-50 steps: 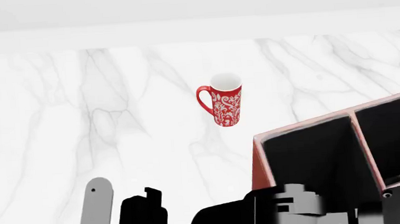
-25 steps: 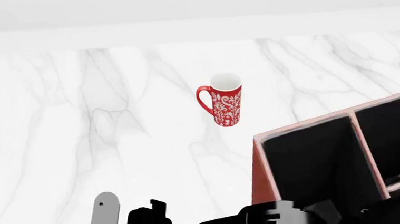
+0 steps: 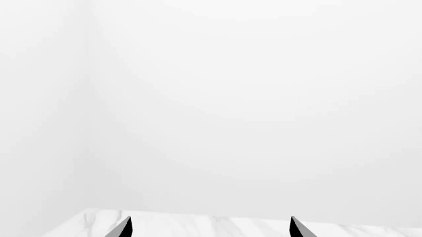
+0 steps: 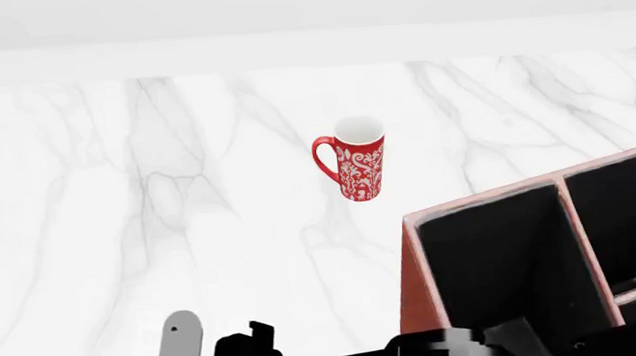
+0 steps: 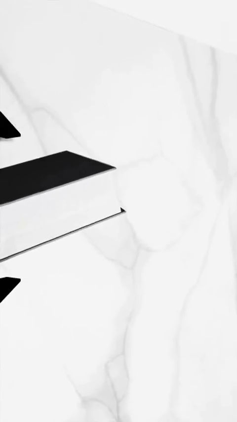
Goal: Pick up the book and place it in the left compartment of the caddy.
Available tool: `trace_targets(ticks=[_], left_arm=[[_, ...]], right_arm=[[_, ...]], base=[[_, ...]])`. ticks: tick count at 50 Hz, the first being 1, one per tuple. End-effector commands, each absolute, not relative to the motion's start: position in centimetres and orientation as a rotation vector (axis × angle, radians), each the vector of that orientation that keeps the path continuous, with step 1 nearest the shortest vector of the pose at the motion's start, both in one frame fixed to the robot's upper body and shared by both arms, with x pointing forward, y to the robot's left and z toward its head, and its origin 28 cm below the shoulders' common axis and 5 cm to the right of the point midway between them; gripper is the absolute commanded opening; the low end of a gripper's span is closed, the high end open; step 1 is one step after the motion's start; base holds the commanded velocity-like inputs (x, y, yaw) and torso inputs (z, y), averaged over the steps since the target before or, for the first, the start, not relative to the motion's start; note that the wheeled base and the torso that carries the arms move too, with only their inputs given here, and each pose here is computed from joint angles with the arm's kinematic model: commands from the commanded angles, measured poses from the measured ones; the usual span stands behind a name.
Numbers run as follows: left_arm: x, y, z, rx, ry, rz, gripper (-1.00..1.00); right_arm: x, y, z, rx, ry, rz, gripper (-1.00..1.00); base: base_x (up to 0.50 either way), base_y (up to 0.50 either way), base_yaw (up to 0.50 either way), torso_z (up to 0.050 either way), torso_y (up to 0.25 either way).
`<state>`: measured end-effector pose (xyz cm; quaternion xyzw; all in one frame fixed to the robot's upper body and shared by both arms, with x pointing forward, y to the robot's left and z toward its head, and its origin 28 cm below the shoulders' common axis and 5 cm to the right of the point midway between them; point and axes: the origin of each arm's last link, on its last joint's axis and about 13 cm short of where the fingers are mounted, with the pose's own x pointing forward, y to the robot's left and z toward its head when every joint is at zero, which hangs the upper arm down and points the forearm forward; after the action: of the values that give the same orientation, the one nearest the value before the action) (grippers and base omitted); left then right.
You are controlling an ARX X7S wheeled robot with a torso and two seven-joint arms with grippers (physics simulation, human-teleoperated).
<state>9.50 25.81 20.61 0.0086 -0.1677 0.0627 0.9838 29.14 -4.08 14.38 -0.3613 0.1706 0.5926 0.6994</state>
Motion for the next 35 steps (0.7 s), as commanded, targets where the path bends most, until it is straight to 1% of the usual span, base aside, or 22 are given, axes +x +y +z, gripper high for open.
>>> trace_targets(ticks=[1, 35], left_arm=[[9.5, 25.8, 20.6, 0.018, -0.338, 0.126, 1.00], [9.3, 25.7, 20.5, 0.024, -0.343, 0.118, 1.00]], right_arm=[[29.2, -4.3, 14.1, -0.800, 0.381, 1.313, 1.00], [29.9, -4.8, 12.4, -0.772, 0.383, 1.272, 1.00]], base=[[0.00, 0.00, 0.00, 0.000, 0.000], [0.00, 0.00, 0.00, 0.000, 0.000]])
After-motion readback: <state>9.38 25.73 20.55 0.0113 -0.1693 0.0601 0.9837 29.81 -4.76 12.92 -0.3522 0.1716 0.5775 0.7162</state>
